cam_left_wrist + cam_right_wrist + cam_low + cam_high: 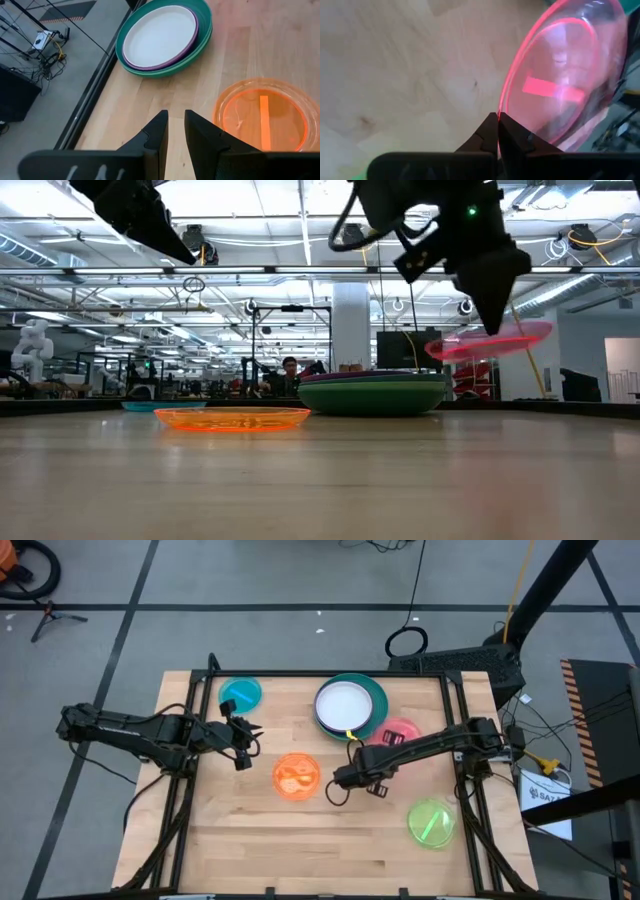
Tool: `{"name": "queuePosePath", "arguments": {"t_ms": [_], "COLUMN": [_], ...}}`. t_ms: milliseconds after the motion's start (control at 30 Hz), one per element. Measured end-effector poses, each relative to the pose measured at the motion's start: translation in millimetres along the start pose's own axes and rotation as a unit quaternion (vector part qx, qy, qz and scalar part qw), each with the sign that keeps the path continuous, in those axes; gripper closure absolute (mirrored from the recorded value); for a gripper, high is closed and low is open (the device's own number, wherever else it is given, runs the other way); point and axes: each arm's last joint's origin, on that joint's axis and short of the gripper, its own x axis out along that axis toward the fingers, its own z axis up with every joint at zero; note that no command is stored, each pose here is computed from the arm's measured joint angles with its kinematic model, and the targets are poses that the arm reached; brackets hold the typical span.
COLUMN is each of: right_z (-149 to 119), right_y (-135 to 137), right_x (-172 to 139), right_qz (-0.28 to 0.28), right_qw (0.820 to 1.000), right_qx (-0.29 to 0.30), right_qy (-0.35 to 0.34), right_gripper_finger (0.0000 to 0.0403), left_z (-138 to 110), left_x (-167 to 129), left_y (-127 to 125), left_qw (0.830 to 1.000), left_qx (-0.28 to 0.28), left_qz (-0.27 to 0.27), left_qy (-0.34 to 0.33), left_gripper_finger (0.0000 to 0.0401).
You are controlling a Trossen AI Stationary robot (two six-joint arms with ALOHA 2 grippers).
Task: Stack plastic plates
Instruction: Stack the small pink plate on top of the white plate
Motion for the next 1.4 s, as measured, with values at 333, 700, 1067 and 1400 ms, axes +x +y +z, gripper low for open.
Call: {"name": "queuePosePath", "arguments": {"t_ms": [333, 700, 1067, 1400], "right_z": [9, 49, 97, 109], "right_y": [-12, -32, -74, -105], "right_x": [-28, -26, -19, -5], "right_qz": [-0.015, 0.013, 0.046, 0.078], "right_qw": [0.996, 0.981, 0.95, 0.951], "right_qx": [-0.027, -0.068, -0.076, -0.049], "right_qy": [-0.088, -0.183, -0.3, -0.294], "right_gripper_finger": [0.0403, 0.0403, 0.0403, 0.0403], "left_z": [0, 0, 0, 0], "left_x": [0, 0, 0, 0], "left_y": [0, 0, 0, 0], "left_qw": [1.0, 1.0, 1.0, 1.0], "left_qx": [0.001, 0.001, 0.002, 0.005], "left_qz": [0.0, 0.0, 0.0, 0.0], "left_qy": [0.001, 0.002, 0.002, 0.002], "left_gripper_finger": [0.0329, 0.0329, 0.0329, 0.0329]}}
